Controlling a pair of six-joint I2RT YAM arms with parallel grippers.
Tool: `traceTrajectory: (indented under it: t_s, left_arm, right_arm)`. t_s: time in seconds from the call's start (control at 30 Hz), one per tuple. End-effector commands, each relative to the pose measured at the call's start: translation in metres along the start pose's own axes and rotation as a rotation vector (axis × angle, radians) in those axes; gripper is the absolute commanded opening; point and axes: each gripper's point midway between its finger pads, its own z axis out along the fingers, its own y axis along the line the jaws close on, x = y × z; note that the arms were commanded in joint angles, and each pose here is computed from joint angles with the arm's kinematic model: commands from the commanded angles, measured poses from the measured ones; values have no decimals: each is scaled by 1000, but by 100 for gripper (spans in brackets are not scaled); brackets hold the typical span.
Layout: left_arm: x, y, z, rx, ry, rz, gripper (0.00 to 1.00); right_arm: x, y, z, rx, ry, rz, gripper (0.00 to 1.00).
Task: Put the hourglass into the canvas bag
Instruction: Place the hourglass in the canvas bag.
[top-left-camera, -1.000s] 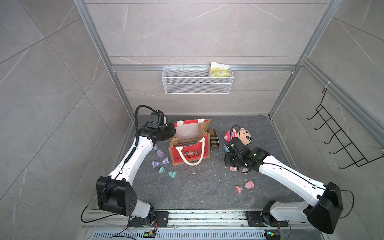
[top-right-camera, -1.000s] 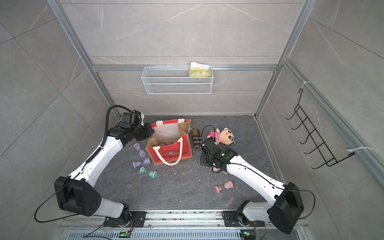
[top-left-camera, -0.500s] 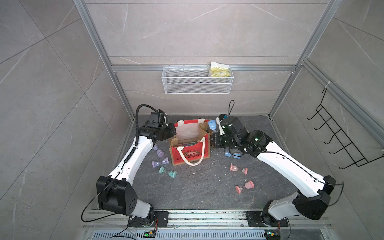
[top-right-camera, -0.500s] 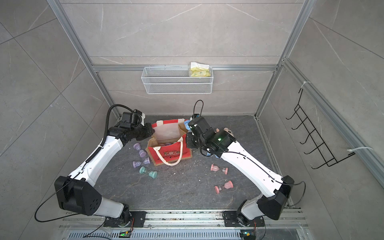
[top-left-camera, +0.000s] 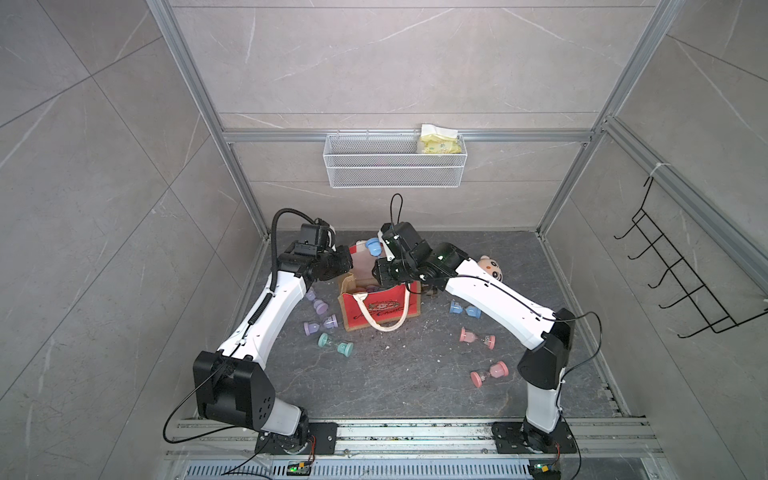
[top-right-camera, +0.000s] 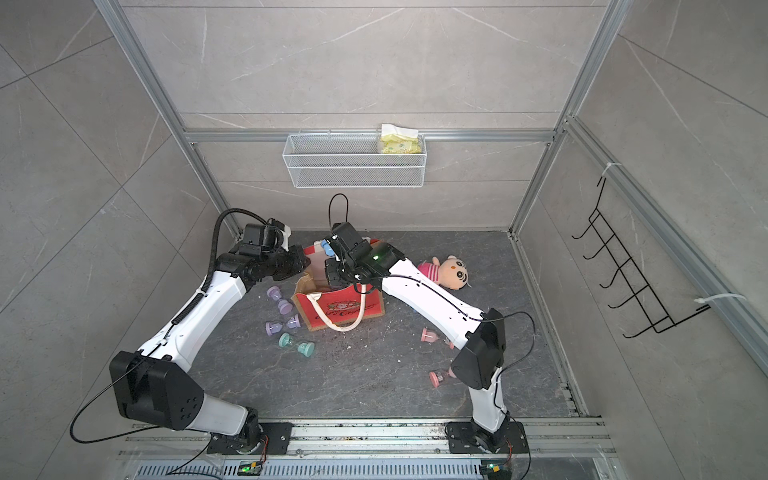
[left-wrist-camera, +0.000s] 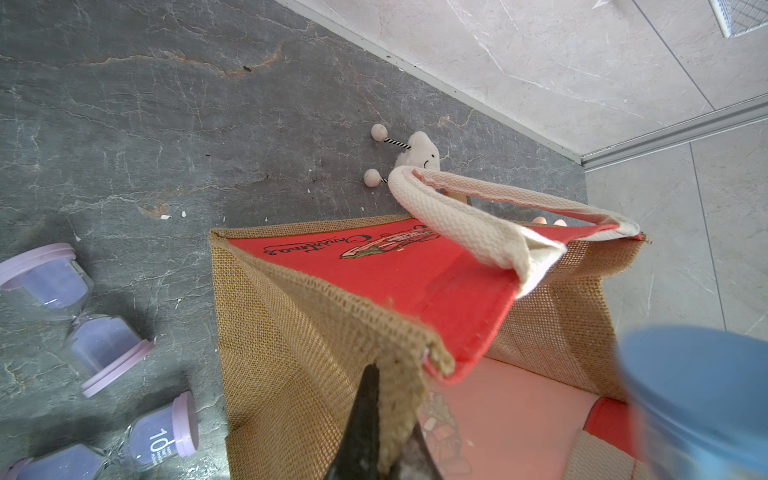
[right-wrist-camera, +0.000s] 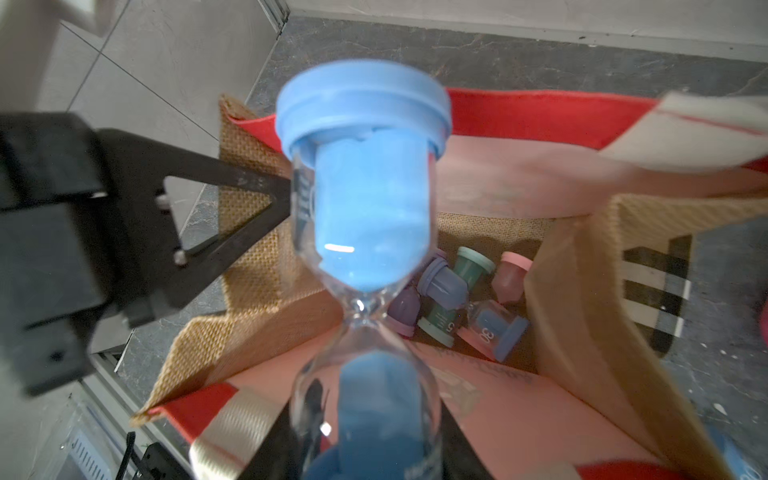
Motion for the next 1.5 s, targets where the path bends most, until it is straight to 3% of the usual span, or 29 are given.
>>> traceTrajectory:
  t_s: [0.0,0.67,0.87,1.0,1.3,1.47]
  left_arm:
    - [-23,-29,-24,95,-86,27,0]
    - [-27,-25,-31,89,-150,-57,0]
    - [-24,-25,-24,98,-132,-66,0]
    - [-25,-24,-23,97,-135,-58,0]
    - [-25,-23,-23,86,-135,-54,0]
    - [-27,-19,-24,65,-143,-54,0]
  right_arm:
    - [3,-5,14,38,29,15,3]
    - [49,-41,96,198,172,95,11]
    - [59,-50,111,254,221,92,24]
    - [57,-47,112,238,219,98,39]
    - [37,-38,88,213,172,98,65]
    - [23,-31,65,186,139,96,73]
